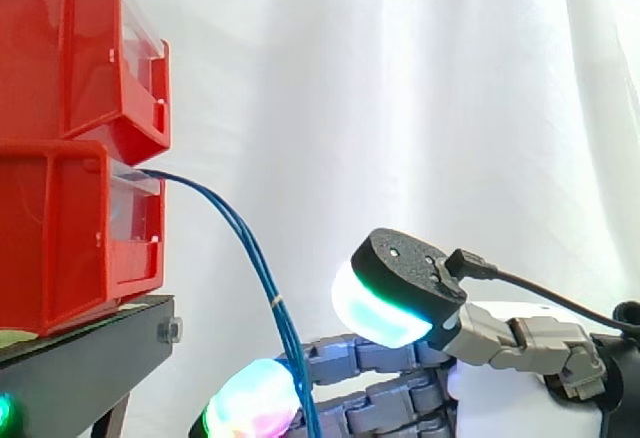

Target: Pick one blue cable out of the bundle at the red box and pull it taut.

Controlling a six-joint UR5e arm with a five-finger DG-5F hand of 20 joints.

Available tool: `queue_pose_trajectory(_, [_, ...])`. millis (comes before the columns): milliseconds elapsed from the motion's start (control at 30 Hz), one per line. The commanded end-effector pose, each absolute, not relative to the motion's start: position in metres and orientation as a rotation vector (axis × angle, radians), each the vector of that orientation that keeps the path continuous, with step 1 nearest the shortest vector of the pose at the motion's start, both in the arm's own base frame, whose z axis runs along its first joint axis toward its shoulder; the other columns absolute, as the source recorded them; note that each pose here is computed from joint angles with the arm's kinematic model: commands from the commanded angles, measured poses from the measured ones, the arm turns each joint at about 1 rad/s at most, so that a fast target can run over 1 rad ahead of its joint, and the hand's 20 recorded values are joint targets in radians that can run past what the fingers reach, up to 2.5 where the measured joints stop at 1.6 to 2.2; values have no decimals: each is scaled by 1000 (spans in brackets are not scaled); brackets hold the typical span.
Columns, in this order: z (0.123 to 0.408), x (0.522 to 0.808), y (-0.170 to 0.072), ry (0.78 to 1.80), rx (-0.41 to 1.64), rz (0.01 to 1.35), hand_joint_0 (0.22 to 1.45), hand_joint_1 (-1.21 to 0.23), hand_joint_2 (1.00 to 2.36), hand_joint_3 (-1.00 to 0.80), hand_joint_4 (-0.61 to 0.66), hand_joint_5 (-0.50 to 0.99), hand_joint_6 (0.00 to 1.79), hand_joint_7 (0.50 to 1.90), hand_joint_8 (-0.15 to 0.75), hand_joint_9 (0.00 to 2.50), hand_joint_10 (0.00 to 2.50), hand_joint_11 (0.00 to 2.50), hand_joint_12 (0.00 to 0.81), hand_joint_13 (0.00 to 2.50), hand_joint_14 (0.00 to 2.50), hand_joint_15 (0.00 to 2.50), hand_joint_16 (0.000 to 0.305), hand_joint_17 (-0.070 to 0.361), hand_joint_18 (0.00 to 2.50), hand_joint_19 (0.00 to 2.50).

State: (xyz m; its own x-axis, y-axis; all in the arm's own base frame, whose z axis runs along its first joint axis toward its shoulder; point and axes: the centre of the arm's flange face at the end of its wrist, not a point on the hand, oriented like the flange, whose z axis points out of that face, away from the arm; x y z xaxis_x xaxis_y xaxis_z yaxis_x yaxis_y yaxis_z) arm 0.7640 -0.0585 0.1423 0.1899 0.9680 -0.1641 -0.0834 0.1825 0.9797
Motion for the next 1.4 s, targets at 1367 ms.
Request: queue_pose_trajectory(1367, [165,779,-45,1027,1077,1008,599,-662,1012,-333,217,-124,541,1185,291,426,2,94,381,276,3,99,60,134,206,0])
